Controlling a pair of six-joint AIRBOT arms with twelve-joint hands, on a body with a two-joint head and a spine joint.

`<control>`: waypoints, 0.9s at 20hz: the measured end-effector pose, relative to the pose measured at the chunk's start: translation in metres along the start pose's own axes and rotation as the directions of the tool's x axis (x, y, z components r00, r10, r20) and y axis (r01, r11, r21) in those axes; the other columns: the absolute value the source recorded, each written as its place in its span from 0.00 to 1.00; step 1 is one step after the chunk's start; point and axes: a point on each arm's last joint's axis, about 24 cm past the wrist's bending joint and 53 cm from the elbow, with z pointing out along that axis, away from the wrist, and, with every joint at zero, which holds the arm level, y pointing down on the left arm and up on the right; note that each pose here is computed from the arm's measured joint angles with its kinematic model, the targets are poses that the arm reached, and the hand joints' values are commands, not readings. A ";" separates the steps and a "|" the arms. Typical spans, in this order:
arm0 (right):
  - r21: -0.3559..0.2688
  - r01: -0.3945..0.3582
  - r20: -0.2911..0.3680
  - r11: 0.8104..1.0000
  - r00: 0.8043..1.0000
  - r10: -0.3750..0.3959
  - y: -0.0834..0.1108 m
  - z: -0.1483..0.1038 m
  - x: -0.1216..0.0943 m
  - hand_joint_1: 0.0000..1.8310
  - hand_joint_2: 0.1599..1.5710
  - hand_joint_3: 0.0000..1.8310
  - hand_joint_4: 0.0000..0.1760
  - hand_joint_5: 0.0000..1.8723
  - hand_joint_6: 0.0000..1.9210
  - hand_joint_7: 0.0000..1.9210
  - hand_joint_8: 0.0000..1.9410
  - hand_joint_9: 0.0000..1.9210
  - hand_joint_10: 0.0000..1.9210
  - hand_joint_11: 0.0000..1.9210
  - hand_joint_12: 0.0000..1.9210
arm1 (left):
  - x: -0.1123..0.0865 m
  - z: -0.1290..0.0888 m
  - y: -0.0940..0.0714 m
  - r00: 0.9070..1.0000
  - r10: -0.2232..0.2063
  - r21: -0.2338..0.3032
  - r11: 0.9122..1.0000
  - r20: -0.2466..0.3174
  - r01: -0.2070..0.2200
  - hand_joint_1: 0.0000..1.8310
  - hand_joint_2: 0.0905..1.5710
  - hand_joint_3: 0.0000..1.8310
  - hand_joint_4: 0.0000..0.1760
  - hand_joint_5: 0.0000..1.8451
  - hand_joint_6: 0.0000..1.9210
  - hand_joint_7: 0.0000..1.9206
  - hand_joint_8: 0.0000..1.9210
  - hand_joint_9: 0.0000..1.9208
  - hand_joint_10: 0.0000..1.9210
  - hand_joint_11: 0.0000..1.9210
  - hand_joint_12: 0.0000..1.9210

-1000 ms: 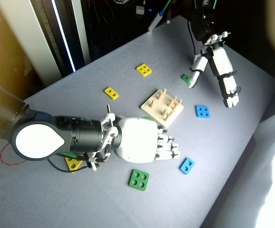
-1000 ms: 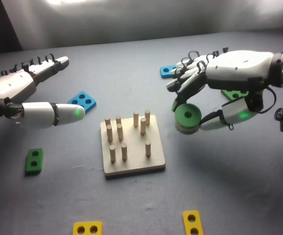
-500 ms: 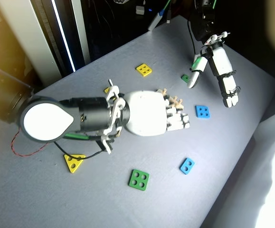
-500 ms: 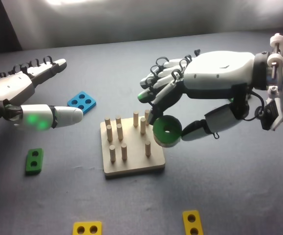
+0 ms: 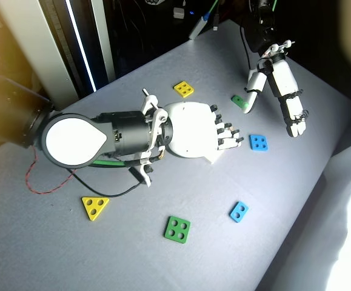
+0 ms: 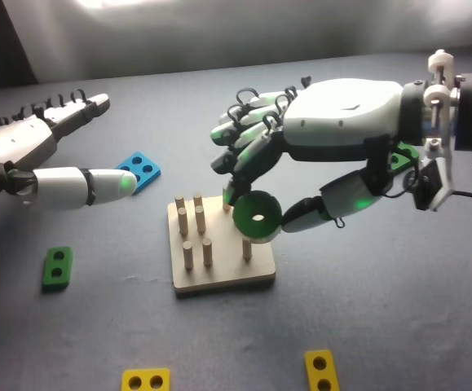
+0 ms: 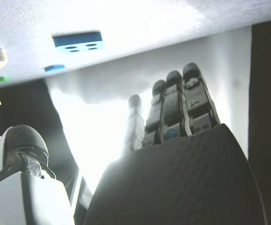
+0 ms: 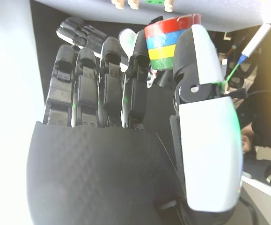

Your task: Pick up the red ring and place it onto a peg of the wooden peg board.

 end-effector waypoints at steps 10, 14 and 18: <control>-0.014 0.010 -0.016 1.000 1.000 -0.010 0.004 0.011 0.006 0.63 0.66 0.00 0.00 0.54 0.49 0.26 0.00 0.13 0.00 0.00 0.14 | -0.001 0.001 -0.005 1.000 -0.002 0.011 1.000 0.003 0.002 0.18 0.59 0.00 0.92 0.00 0.00 0.00 0.00 0.00 0.00 0.00 0.00; -0.016 0.008 -0.021 1.000 1.000 -0.008 0.004 0.016 0.009 0.62 0.66 0.00 0.00 0.54 0.50 0.26 0.00 0.12 0.00 0.00 0.17 | -0.001 0.002 -0.006 1.000 -0.001 0.013 1.000 0.003 0.001 0.17 0.58 0.00 0.96 0.00 0.00 0.00 0.00 0.00 0.00 0.00 0.00; 0.006 0.000 -0.024 1.000 1.000 0.000 -0.005 0.015 0.013 0.61 0.68 0.00 0.00 0.52 0.53 0.25 0.00 0.11 0.00 0.00 0.01 | -0.001 0.002 -0.006 1.000 -0.002 0.015 1.000 0.003 0.002 0.18 0.59 0.00 1.00 0.00 0.00 0.00 0.00 0.00 0.00 0.00 0.00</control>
